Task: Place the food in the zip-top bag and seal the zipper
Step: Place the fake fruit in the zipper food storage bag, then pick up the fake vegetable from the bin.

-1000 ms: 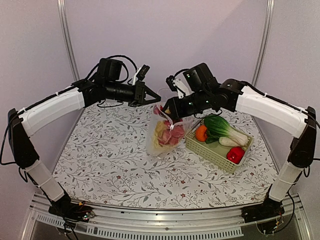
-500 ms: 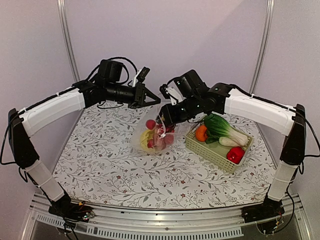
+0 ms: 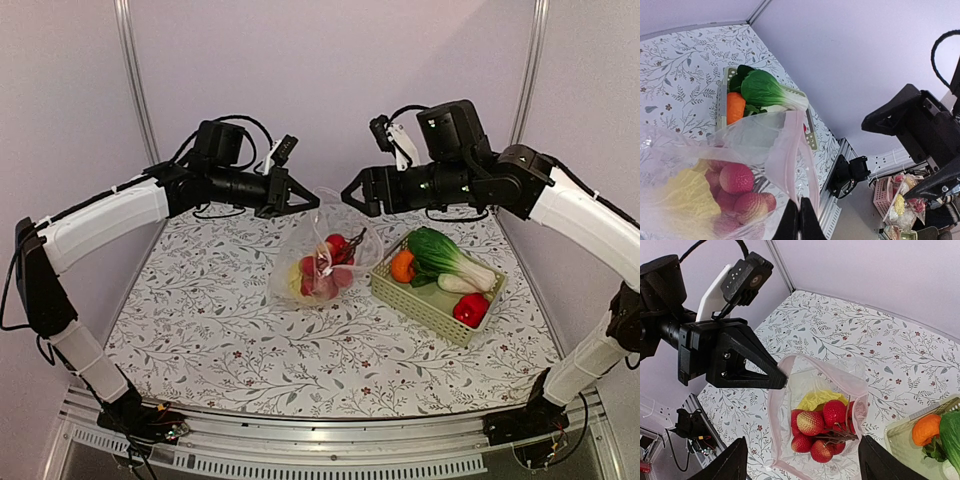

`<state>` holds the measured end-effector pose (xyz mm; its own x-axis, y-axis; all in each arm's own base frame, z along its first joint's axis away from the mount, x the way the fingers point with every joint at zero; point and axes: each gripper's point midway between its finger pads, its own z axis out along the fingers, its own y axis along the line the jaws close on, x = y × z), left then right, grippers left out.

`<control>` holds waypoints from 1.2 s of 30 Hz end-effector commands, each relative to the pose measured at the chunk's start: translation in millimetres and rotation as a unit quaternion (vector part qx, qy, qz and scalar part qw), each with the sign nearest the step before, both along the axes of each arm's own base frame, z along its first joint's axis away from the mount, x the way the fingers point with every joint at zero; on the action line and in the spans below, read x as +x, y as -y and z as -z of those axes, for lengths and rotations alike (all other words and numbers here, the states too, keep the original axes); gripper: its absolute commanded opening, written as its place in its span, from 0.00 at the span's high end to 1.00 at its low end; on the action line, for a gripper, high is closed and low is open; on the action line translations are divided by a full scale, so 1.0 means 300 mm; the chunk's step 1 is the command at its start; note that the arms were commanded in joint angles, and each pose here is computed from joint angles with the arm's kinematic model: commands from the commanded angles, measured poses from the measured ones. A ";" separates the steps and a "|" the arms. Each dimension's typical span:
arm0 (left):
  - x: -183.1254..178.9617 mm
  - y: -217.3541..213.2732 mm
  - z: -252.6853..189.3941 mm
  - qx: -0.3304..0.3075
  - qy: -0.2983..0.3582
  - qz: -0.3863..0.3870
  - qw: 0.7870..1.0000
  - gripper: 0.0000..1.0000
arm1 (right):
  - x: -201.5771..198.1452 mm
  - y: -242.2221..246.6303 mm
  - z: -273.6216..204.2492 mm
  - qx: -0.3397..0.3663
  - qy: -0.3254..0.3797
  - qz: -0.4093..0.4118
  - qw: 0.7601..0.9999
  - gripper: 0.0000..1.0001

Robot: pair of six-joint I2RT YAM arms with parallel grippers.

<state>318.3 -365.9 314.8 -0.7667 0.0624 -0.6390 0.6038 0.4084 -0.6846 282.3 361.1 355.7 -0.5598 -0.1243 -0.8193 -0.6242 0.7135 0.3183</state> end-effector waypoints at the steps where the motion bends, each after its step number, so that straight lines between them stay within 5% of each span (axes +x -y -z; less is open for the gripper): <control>1: 0.001 -0.020 -0.051 -0.015 0.019 -0.006 1.000 1.00 | -0.021 0.070 0.029 -0.016 -0.007 0.031 0.999 0.25; 19: -0.017 -0.057 -0.008 0.009 0.017 -0.015 1.000 1.00 | 0.006 0.349 0.246 -0.084 -0.057 0.174 0.980 0.35; 29: -0.021 -0.073 -0.007 0.010 0.017 -0.018 1.000 1.00 | 0.006 0.731 0.414 -0.205 -0.102 0.278 0.933 0.22; 36: -0.017 -0.073 -0.003 0.010 0.016 -0.019 1.000 1.00 | -0.018 0.826 0.601 -0.290 -0.168 0.273 0.902 0.20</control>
